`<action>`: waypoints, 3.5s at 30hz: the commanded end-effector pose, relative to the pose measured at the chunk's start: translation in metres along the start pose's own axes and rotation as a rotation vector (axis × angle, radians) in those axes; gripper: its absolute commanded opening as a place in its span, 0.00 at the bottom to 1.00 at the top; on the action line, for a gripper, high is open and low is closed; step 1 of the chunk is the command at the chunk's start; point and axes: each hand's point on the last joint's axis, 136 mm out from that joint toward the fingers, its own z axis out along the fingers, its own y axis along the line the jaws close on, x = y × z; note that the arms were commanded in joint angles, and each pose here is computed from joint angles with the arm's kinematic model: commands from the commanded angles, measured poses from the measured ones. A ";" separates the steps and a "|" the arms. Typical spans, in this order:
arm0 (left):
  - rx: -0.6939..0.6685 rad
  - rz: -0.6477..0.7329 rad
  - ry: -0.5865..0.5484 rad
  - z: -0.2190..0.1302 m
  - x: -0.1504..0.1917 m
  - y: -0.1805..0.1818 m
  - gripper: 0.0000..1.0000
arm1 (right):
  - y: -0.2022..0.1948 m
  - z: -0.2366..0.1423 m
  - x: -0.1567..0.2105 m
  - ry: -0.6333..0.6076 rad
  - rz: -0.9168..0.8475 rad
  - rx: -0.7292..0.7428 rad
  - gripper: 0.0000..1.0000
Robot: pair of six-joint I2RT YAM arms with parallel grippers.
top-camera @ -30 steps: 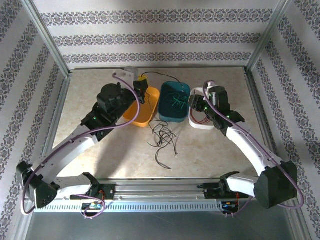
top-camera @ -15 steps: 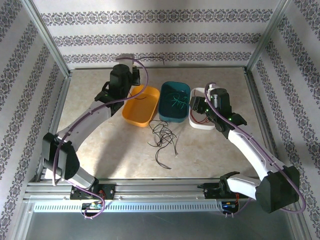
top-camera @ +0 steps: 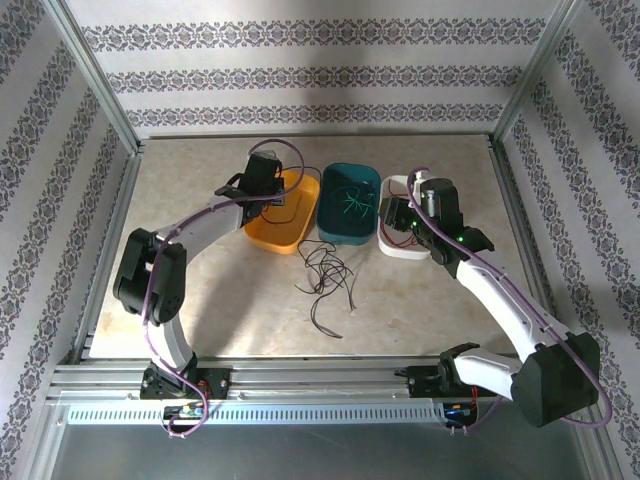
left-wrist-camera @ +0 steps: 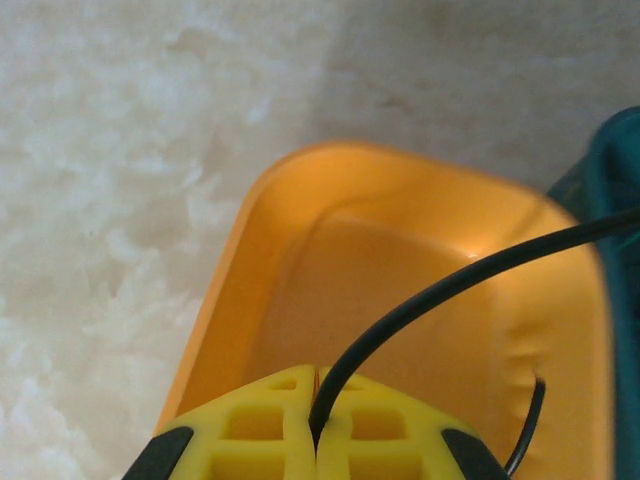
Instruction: Untangle the cables
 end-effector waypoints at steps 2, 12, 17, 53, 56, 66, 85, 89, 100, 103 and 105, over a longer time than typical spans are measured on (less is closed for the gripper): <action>-0.074 -0.072 0.161 0.015 0.032 0.023 0.00 | 0.002 -0.011 -0.001 -0.008 -0.030 -0.013 0.47; -0.066 -0.097 0.269 0.030 0.056 0.018 0.43 | 0.003 -0.014 0.005 0.005 -0.035 -0.027 0.47; 0.023 -0.070 0.178 0.012 0.019 -0.005 0.57 | 0.008 -0.014 0.005 0.008 -0.039 -0.040 0.47; 0.388 -0.050 0.178 -0.081 0.134 -0.090 0.74 | 0.048 0.022 0.124 0.424 -0.126 -0.191 0.44; 0.359 -0.100 0.228 -0.078 0.136 -0.085 0.73 | 0.047 0.022 0.122 0.419 -0.132 -0.187 0.44; 0.295 -0.072 0.357 -0.081 0.152 -0.078 0.67 | 0.041 0.022 0.127 0.421 -0.132 -0.171 0.44; 0.306 -0.071 0.415 -0.050 0.164 -0.088 0.54 | 0.037 0.019 0.129 0.414 -0.141 -0.165 0.44; 0.325 -0.079 0.370 -0.042 0.155 -0.095 0.35 | 0.036 0.018 0.131 0.416 -0.141 -0.164 0.44; 0.394 0.233 0.069 -0.115 0.096 -0.130 0.00 | 0.013 0.018 0.119 0.338 -0.100 -0.067 0.44; 0.425 0.256 -0.040 -0.146 0.078 -0.131 0.00 | 0.001 0.017 0.109 0.295 -0.071 -0.022 0.44; 0.465 0.273 -0.105 -0.167 0.068 -0.133 0.00 | -0.005 0.016 0.102 0.268 -0.052 -0.005 0.44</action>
